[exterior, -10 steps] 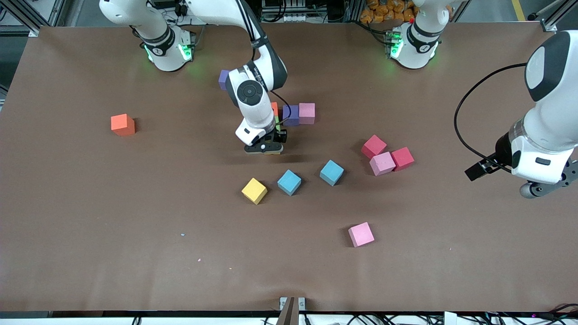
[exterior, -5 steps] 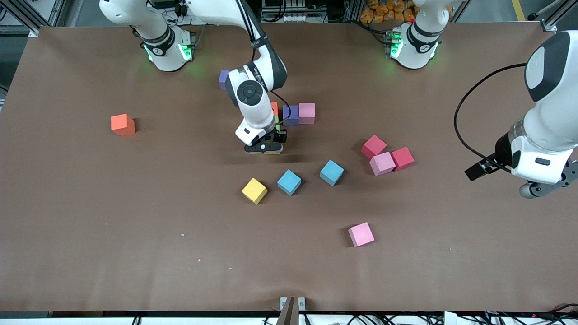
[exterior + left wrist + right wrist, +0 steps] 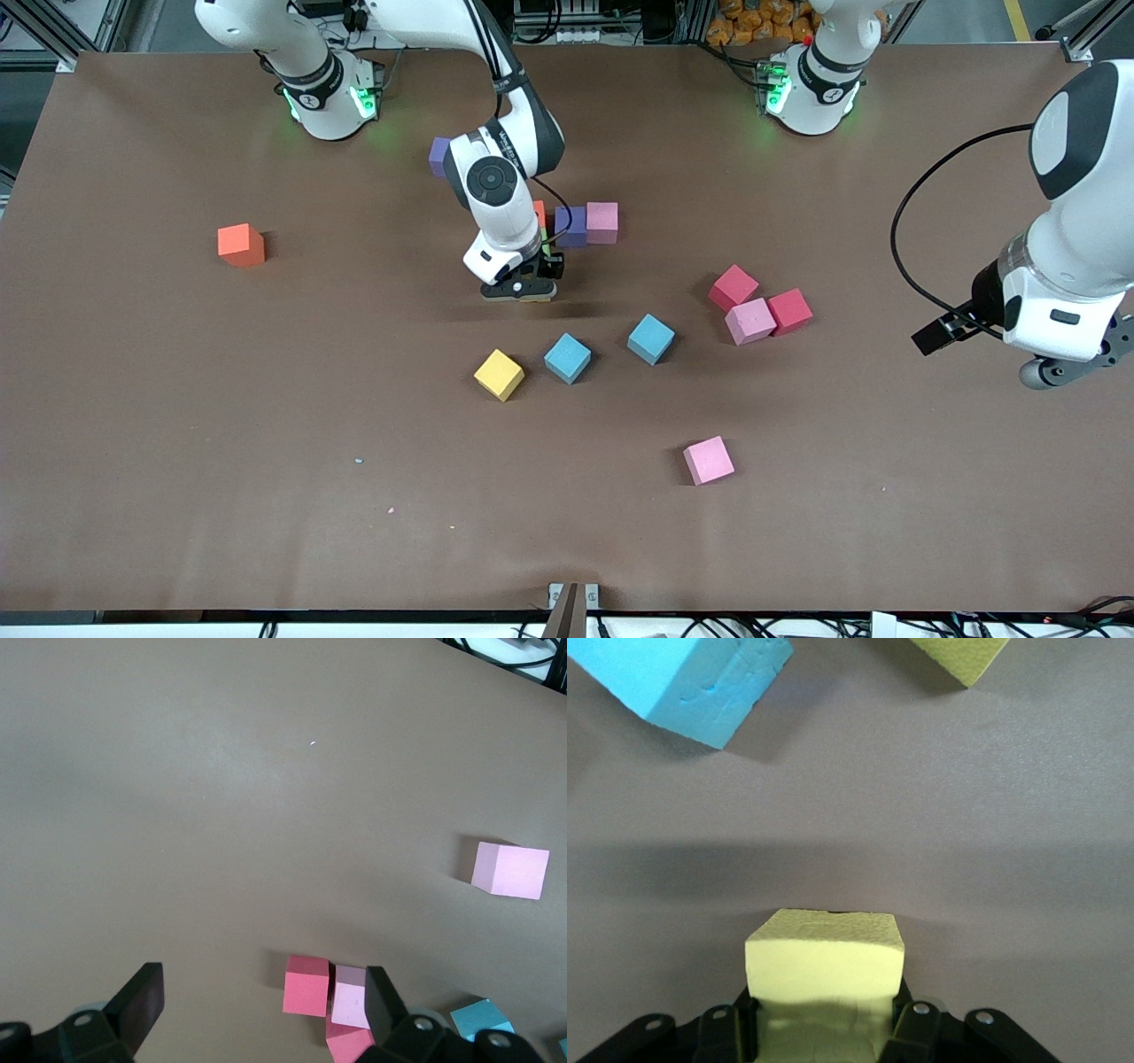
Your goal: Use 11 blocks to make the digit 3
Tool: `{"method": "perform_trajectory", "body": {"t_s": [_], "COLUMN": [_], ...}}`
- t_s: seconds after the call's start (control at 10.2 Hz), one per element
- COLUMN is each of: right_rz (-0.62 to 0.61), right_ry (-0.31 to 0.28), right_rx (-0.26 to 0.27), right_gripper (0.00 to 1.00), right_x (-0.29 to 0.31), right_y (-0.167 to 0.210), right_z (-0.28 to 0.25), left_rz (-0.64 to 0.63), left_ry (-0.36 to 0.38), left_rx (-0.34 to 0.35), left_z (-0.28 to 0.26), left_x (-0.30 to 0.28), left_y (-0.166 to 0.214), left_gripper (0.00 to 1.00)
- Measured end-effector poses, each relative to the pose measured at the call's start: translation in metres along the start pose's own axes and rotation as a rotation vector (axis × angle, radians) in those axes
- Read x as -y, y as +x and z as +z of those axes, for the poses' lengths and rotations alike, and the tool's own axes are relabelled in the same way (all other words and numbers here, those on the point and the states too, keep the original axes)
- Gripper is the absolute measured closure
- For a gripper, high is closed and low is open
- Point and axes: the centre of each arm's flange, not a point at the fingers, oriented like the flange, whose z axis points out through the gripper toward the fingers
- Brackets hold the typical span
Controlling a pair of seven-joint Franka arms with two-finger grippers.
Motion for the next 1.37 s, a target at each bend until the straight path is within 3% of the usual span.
{"method": "perform_trajectory", "body": {"t_s": [0.1,0.39,0.98,1.17,1.37], "right_rz": [0.0,0.001,0.006,0.015,-0.01], "right_ry": [0.0,0.0,0.021,0.023,0.023], "right_rx": [0.0,0.0,0.008,0.034,0.017], "right_gripper": [0.4,0.0,0.0,0.0,0.0], "right_x": [0.0,0.0,0.006,0.007,0.005], "right_y": [0.0,0.0,0.013,0.031,0.052], "right_z": [0.0,0.0,-0.026,-0.052,-0.08], "left_rz": [0.0,0.0,0.029,0.037,0.04], "left_ry": [0.0,0.0,-0.008,-0.02,-0.037], "left_rx": [0.0,0.0,0.015,0.017,0.019], "left_z": [0.0,0.0,0.017,0.03,0.049], "left_x": [0.0,0.0,-0.019,-0.026,-0.032], "left_y": [0.0,0.0,-0.002,0.001,0.009], "left_gripper": [0.0,0.0,0.0,0.0,0.0]}}
